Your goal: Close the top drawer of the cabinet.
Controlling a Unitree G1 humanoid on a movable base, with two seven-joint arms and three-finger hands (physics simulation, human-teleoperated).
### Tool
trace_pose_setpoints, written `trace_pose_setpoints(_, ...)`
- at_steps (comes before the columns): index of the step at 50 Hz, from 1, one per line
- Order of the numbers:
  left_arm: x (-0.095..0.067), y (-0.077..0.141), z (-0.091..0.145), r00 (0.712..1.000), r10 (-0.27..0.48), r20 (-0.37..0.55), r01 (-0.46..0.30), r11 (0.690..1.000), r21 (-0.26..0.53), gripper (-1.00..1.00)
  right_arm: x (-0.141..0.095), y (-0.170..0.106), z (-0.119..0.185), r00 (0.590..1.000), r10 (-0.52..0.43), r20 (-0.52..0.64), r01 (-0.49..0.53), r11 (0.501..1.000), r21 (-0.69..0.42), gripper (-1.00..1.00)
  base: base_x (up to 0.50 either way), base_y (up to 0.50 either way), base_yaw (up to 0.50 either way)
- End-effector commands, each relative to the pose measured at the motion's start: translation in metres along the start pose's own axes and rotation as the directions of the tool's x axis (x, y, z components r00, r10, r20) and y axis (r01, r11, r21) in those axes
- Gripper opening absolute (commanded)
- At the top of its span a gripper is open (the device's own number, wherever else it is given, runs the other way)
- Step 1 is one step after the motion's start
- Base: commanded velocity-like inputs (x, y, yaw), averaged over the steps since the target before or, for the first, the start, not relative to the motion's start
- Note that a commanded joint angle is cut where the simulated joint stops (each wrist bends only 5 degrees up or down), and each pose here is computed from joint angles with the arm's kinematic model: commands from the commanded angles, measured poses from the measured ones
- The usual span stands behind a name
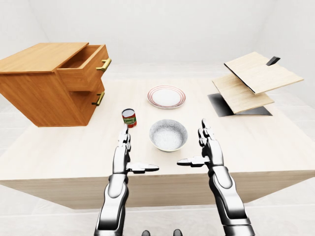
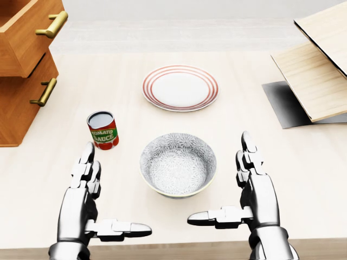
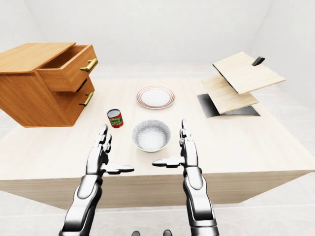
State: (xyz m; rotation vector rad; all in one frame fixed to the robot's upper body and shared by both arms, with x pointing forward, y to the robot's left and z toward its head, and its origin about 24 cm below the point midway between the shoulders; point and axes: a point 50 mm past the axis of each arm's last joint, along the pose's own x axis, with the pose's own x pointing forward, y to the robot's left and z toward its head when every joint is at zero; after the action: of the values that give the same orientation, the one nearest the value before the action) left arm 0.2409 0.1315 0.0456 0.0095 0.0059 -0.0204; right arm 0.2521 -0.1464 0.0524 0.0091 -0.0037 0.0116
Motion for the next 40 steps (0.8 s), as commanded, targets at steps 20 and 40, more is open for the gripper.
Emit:
trace_pose_setpoints(20,0.008,0.024,0.002,1.000,0.004,0.023,-0.005,1.000,0.013,1.00,-0.009,-0.011,0.008,0.998,0.027,0.063,-0.028,1.000,0.009,1.00,0.00,0.00,0.00)
trace_pose_setpoints(40,-0.026,0.026,0.061,0.961,0.048,0.273,-0.069,0.995,0.068,1.00,-0.034,-0.018,0.063,0.962,0.010,0.273,-0.040,0.994,0.103,1.00,0.00,0.00,0.00)
